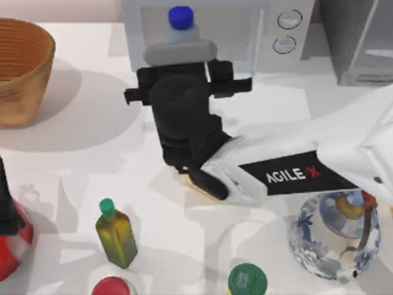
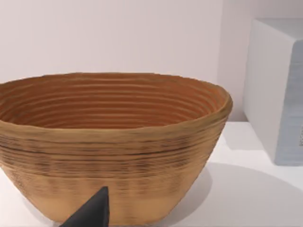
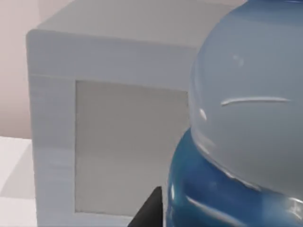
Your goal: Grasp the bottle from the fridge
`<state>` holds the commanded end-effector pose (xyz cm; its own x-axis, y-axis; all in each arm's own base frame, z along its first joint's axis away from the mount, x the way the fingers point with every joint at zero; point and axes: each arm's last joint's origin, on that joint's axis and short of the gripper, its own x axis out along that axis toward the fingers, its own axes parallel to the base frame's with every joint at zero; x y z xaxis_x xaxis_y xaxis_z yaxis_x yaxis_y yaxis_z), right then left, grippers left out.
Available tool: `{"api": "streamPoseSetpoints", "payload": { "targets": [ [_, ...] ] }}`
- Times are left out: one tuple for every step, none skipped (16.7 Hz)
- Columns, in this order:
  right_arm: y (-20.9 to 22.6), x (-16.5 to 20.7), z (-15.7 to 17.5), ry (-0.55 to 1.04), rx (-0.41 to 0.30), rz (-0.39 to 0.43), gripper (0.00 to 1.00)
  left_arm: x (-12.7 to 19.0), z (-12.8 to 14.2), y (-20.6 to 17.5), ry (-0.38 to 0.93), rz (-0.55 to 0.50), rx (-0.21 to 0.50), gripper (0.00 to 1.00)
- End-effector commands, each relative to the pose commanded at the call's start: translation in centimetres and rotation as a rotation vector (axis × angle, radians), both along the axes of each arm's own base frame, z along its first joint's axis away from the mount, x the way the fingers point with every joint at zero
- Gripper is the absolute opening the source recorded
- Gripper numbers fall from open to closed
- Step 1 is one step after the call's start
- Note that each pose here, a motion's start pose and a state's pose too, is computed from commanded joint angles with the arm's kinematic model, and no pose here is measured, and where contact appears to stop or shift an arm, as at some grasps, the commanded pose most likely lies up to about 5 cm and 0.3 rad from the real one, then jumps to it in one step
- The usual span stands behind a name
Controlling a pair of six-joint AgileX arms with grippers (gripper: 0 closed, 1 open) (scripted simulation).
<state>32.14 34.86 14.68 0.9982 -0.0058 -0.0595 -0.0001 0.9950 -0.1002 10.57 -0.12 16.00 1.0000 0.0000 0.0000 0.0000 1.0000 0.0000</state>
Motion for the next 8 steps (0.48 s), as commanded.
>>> {"api": "streamPoseSetpoints", "payload": {
  "targets": [
    [1.4, 0.0, -1.0, -0.016, 0.018, 0.001, 0.0, 0.0, 0.0, 0.0, 0.0, 0.0, 0.0, 1.0],
    [2.5, 0.0, -1.8, -0.032, 0.037, 0.001, 0.0, 0.0, 0.0, 0.0, 0.0, 0.0, 0.0, 1.0],
    [3.4, 0.0, -2.4, -0.045, 0.055, 0.002, 0.0, 0.0, 0.0, 0.0, 0.0, 0.0, 0.0, 1.0],
    [4.0, 0.0, -2.8, -0.056, 0.07, 0.002, 0.0, 0.0, 0.0, 0.0, 0.0, 0.0, 0.0, 1.0],
    [4.4, 0.0, -3.1, -0.064, 0.08, 0.002, 0.0, 0.0, 0.0, 0.0, 0.0, 0.0, 0.0, 1.0],
    [4.6, 0.0, -3.2, -0.067, 0.085, 0.002, 0.0, 0.0, 0.0, 0.0, 0.0, 0.0, 0.0, 1.0],
    [4.6, 0.0, -3.2, -0.067, 0.085, 0.002, 0.0, 0.0, 0.0, 0.0, 0.0, 0.0, 0.0, 1.0],
    [4.6, 0.0, -3.2, -0.067, 0.085, 0.002, 0.0, 0.0, 0.0, 0.0, 0.0, 0.0, 0.0, 1.0]
  ]
}}
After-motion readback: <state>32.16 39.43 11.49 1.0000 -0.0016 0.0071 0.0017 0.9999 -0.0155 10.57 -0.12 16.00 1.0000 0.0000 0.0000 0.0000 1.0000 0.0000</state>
